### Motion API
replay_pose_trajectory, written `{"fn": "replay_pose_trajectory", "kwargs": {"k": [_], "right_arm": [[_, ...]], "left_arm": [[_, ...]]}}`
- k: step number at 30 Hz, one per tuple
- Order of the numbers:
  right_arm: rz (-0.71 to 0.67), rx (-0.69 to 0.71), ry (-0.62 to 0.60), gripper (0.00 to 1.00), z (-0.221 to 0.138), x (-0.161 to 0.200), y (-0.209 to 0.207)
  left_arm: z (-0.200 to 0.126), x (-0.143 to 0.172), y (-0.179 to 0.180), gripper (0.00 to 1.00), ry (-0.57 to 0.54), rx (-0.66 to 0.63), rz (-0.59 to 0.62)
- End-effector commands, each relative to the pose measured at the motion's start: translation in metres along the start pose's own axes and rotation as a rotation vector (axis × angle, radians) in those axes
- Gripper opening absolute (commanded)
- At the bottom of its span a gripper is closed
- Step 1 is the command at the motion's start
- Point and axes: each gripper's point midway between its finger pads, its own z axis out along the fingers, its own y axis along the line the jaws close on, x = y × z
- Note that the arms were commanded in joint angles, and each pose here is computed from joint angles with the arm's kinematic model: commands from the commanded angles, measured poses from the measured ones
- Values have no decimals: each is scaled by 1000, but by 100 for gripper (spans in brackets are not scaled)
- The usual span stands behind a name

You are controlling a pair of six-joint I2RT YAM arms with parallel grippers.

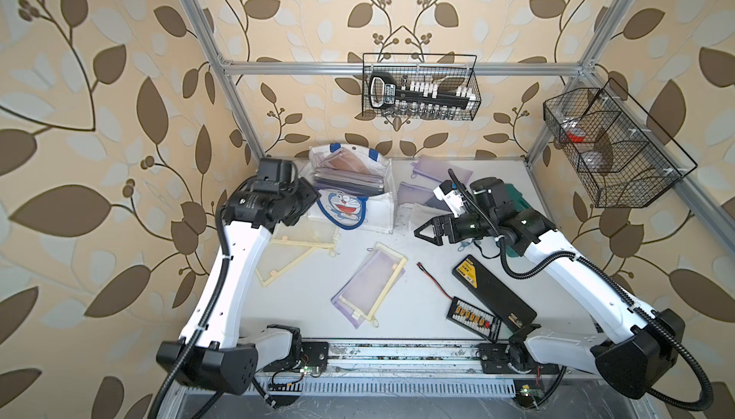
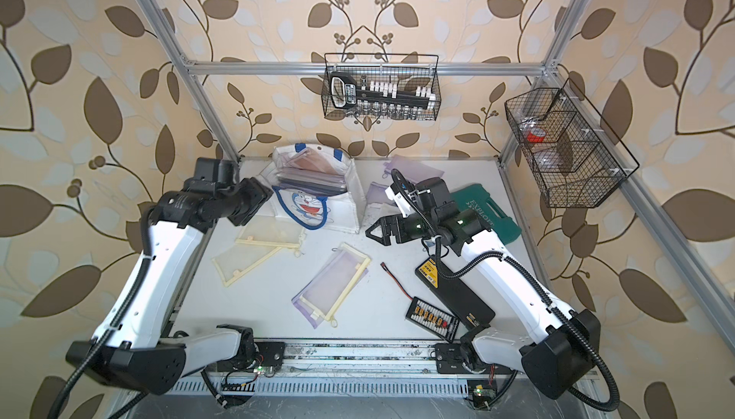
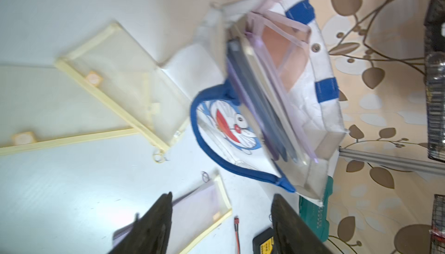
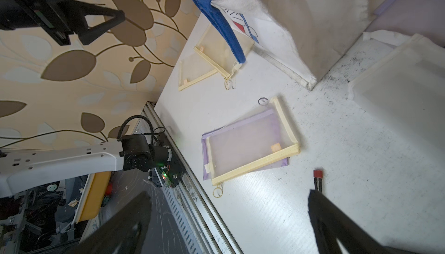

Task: Put the pencil pouch into the canvas bag
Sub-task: Place the pencil pouch in the canvas bag, then move the pencil pouches to the center of the board.

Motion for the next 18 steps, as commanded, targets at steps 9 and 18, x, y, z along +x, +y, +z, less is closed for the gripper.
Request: {"fn": "replay_pose_trajectory", "kwargs": {"k": [9,18], "right_arm": [[-4,1,10,100,-2,2,0],[7,4,14,100,-5,5,0]], "left_arm": [[72,-4,98,59,34,-145,-230],[139,-41,135,40,71,-222,-413]]}}
